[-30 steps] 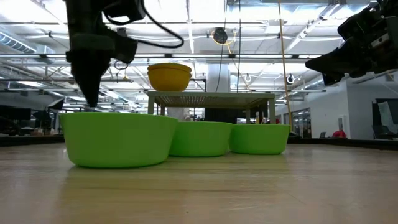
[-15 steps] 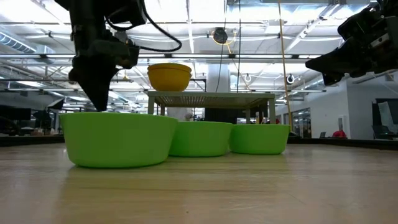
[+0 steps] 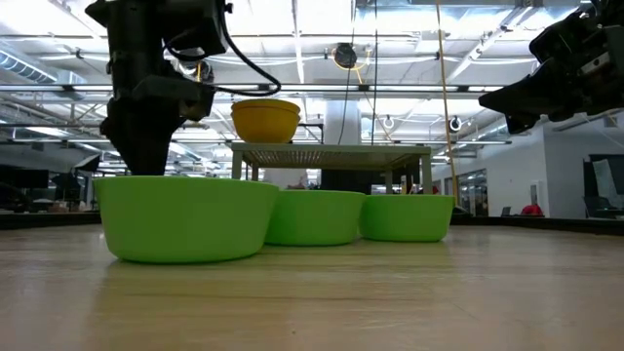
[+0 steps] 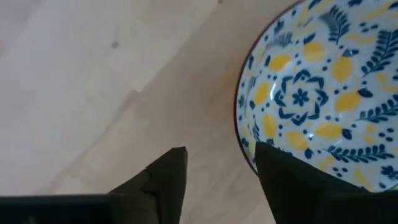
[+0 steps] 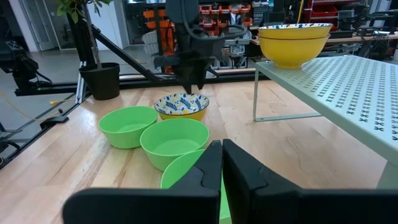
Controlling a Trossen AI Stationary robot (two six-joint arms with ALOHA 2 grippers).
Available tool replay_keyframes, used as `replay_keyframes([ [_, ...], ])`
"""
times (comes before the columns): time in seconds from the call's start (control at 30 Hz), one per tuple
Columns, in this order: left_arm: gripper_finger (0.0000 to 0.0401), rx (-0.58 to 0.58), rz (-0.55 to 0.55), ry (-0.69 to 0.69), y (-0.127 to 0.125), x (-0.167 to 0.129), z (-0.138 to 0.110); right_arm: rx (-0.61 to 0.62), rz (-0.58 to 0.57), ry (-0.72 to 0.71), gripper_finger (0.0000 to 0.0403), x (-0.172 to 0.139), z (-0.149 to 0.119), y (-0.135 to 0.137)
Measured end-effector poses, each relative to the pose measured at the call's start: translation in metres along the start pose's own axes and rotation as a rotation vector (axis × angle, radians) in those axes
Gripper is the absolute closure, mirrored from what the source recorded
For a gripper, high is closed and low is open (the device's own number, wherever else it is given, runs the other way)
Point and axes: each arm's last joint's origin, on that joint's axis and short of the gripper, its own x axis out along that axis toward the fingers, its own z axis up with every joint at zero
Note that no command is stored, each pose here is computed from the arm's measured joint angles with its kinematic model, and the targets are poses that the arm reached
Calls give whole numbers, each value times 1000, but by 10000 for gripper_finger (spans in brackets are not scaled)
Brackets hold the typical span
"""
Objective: Pick & Place Mini bowls
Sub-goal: Stack the white patterned bowl on top of the white patterned bowl on the shelf
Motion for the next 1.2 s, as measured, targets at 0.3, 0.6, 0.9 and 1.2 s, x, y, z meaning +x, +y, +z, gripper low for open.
replay_keyframes([
  [0.3, 215, 5, -80, 24, 4, 24, -10, 0, 1, 0, 403, 0, 0, 0],
  [0.6, 242, 5, -77, 23, 5, 25, -10, 0, 0, 0, 403, 0, 0, 0],
  [0.9, 267, -102, 69, 148, 24, 24, -17, 0, 0, 0, 403, 0, 0, 0],
  [1.2, 279, -101, 94, 171, 29, 23, -17, 0, 0, 0, 403, 0, 0, 0],
])
